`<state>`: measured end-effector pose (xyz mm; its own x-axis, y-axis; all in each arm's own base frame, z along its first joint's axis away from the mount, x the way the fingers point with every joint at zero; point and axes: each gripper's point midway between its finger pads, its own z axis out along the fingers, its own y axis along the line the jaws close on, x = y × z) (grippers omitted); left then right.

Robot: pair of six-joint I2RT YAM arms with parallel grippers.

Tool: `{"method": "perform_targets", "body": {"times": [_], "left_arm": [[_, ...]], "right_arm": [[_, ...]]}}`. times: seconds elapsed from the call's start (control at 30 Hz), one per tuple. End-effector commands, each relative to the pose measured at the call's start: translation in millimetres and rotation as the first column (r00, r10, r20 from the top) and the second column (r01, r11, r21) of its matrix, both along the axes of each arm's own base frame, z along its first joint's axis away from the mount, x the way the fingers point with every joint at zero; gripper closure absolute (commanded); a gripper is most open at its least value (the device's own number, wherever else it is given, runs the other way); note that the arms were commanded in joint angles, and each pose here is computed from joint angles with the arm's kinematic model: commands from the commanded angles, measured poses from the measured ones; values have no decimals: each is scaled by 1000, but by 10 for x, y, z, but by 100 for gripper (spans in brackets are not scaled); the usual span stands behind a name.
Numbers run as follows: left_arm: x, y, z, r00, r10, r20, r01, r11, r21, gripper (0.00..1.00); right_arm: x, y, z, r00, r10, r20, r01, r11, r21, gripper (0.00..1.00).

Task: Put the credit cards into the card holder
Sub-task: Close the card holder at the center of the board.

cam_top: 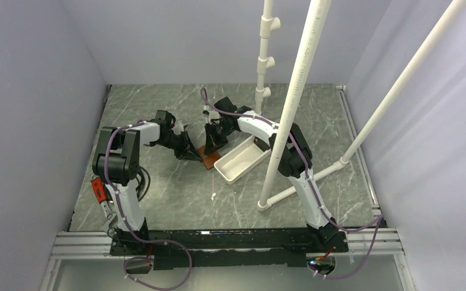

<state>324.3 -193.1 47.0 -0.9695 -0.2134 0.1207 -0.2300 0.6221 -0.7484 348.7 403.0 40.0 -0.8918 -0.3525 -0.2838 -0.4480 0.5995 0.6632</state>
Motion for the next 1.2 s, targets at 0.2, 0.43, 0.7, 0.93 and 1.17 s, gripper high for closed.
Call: {"method": "perform_targets", "body": {"times": [0.2,0.43,0.7,0.93,1.17], "left_arm": [[20,130,-503,996,39,-87,-28,992,125,100],[25,159,-509,995,35,-89,-22,989,144,100],[60,146,-390,998,20,-59,-12,991,132,100],[102,127,-286,999,10,-38,-6,993,117,100],[116,111,-252,1000,4,-31,0,995,105,100]], "right_arm": [[53,-125,-94,999,-26,18,27,998,-53,98],[148,-99,197,997,-31,75,33,999,-33,79],[132,-52,341,996,-11,84,11,1000,10,79],[89,25,365,998,9,55,-13,998,64,91],[74,62,329,999,17,40,-20,997,80,90]]}}
